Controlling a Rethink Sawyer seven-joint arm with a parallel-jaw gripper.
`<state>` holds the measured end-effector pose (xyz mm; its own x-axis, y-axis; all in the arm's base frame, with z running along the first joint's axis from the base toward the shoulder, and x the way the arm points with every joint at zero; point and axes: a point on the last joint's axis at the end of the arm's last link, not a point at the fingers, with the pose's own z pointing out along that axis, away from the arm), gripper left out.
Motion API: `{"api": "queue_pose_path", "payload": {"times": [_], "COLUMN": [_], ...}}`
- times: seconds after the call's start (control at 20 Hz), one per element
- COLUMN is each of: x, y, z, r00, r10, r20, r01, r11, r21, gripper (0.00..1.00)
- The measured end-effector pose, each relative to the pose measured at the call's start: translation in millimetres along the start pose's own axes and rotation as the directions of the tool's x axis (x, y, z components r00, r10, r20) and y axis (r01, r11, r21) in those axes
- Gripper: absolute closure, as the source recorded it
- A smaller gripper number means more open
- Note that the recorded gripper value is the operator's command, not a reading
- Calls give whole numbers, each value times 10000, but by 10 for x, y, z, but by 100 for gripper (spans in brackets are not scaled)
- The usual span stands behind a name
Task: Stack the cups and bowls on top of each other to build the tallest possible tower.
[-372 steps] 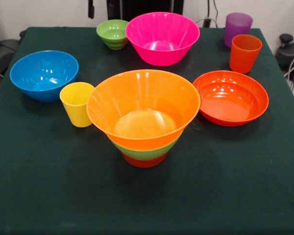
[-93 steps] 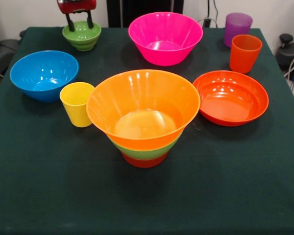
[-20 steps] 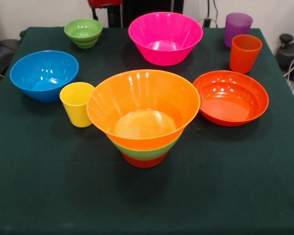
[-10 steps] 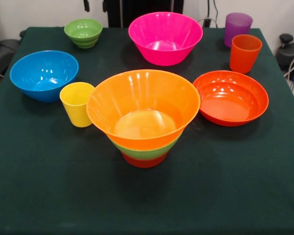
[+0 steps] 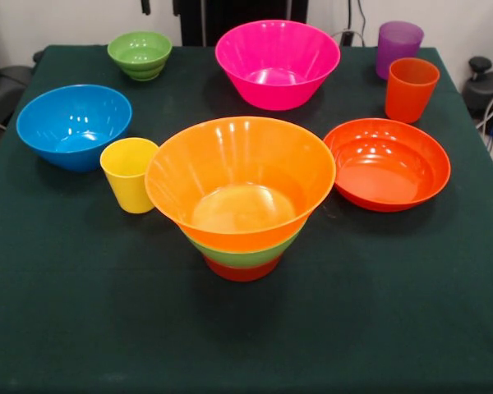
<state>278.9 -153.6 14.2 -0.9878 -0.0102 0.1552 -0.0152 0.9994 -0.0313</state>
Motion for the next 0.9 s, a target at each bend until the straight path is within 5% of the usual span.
{"api": "queue_pose_path", "payload": {"times": [0.9], "x": [-492], "y": [99], "z": [-176], "r00": [9952], "r10": [-98], "r20": [978], "r01": [119], "r11": [9997], "r21": [-204], "gripper": [0]}}
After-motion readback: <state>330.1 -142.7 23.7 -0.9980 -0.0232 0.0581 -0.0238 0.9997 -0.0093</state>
